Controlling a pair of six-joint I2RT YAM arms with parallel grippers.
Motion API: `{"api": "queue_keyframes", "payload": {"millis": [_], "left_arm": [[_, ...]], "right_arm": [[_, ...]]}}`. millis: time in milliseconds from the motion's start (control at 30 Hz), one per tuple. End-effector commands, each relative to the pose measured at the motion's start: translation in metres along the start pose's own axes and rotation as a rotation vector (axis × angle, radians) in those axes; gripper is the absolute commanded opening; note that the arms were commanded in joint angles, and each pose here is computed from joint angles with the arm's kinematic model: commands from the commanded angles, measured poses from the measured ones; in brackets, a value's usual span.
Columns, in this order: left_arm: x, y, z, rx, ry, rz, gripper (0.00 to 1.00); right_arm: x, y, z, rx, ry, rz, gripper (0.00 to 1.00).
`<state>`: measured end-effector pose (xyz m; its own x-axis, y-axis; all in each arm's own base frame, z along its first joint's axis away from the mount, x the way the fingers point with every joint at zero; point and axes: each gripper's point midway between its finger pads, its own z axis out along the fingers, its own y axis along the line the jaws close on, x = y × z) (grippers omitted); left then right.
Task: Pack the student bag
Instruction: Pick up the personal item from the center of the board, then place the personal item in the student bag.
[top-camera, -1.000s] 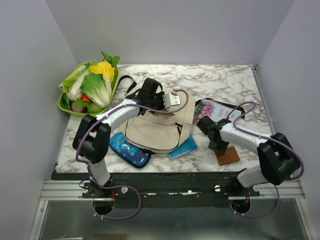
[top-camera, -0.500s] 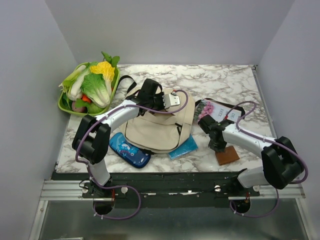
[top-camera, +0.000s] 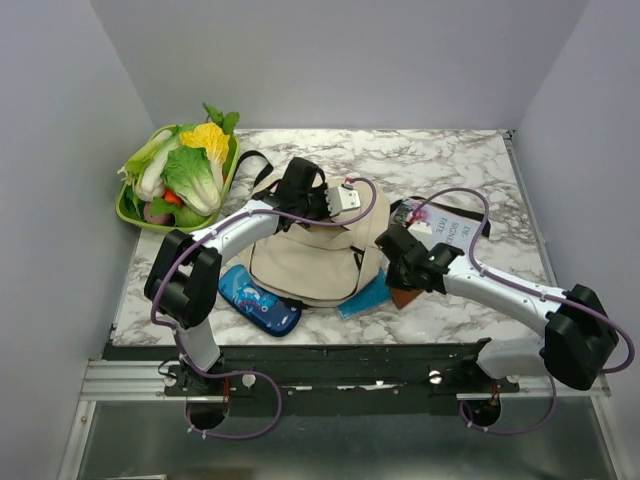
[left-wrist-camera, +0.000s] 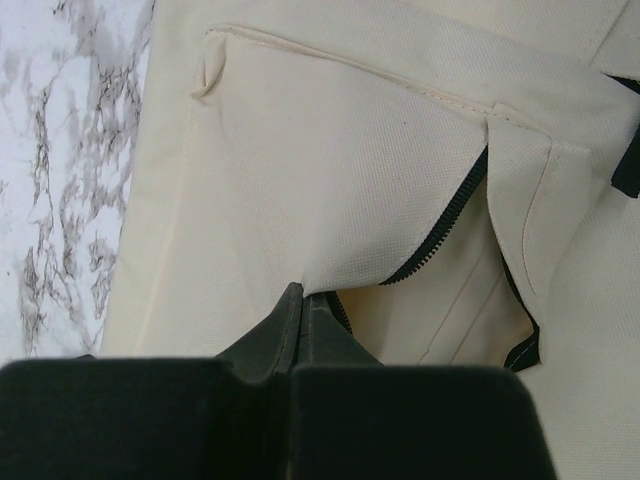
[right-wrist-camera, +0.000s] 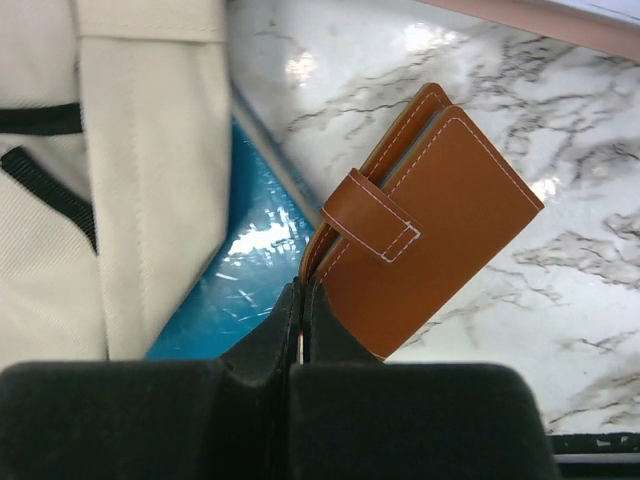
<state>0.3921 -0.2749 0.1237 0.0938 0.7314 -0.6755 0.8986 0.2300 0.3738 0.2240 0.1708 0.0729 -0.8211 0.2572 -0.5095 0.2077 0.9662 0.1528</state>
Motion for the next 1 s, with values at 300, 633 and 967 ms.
{"api": "queue_keyframes", "payload": {"millis": [300,633,967], "left_arm": [[-0.016,0.012,-0.013,-0.050,-0.032,-0.018,0.00],[-0.026,0.016,-0.012,-0.044,-0.047,-0.137,0.00],[-0.039,0.012,-0.013,0.041,-0.082,-0.246,0.00]], "right_arm": [[-0.048,0.060,-0.028,-0.182,-0.147,-0.147,0.01],[-0.077,0.106,-0.100,-0.484,-0.317,-0.330,0.01],[-0.056,0.146,-0.106,-0.605,-0.383,-0.701,0.01]]}}
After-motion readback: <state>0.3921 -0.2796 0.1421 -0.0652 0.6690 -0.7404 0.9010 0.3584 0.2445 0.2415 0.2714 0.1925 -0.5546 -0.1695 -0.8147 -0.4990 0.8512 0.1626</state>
